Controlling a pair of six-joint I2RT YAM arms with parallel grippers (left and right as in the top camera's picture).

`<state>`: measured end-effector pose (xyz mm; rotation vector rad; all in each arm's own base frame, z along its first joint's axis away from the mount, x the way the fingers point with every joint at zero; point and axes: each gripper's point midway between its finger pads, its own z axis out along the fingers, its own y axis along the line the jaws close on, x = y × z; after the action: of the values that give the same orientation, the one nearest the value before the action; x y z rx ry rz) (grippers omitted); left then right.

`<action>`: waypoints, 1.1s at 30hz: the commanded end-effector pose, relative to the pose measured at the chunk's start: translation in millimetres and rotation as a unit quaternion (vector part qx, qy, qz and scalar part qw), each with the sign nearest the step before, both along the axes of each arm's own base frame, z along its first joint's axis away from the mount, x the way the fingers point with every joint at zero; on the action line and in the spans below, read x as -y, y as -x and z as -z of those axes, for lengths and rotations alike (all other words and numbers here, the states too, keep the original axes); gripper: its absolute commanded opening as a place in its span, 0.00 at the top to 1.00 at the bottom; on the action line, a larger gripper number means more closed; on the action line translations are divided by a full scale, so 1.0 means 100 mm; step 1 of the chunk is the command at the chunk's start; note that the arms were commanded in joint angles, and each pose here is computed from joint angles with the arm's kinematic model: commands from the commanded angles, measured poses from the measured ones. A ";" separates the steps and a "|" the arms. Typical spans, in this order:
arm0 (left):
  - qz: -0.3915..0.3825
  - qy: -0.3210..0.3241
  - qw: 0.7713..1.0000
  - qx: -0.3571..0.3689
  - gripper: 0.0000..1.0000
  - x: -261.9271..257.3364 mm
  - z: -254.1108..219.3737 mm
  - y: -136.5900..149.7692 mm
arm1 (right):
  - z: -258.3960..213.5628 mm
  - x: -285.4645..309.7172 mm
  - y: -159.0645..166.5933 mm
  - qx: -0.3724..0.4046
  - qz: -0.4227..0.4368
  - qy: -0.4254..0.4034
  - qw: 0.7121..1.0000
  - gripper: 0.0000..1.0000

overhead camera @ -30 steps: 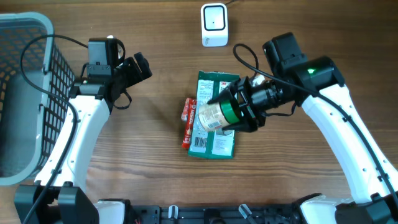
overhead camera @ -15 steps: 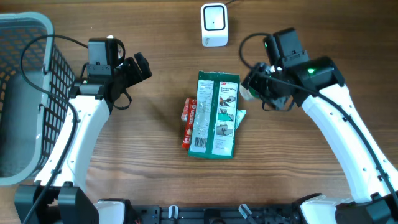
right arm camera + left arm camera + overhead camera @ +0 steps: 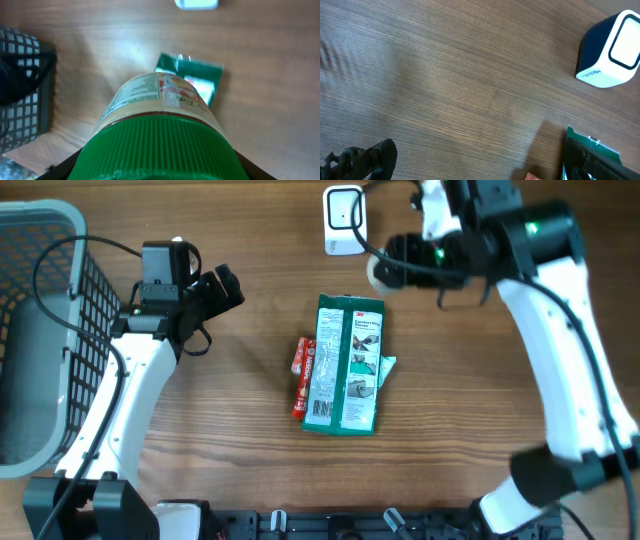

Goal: Scan the item barcode
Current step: 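Carry the jar to the white scanner and hold it there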

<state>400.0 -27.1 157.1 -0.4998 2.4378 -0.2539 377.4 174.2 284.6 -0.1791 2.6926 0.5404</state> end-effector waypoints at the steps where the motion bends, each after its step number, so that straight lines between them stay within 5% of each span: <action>1: -0.004 -0.004 1.000 0.005 0.00 -0.03 -0.03 -0.03 | 0.35 -0.20 -0.53 0.026 -0.029 0.007 0.999 0.96; 12: -0.004 -0.004 1.000 0.005 0.00 -0.03 -0.03 -0.03 | 0.93 -0.63 -1.78 0.161 -0.026 -0.032 0.986 0.96; 21: -0.004 -0.004 1.000 0.005 0.00 -0.03 -0.03 -0.03 | 1.28 -0.81 -2.27 0.235 -0.035 -0.046 0.970 0.96; 33: -0.004 -0.004 1.000 0.005 0.00 -0.03 -0.03 -0.03 | 1.21 -0.71 -2.66 0.296 0.068 -0.058 0.951 0.94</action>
<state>400.0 -27.1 157.1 -0.4998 2.4378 -0.2539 632.9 243.7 161.9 -0.1556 2.1129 0.5195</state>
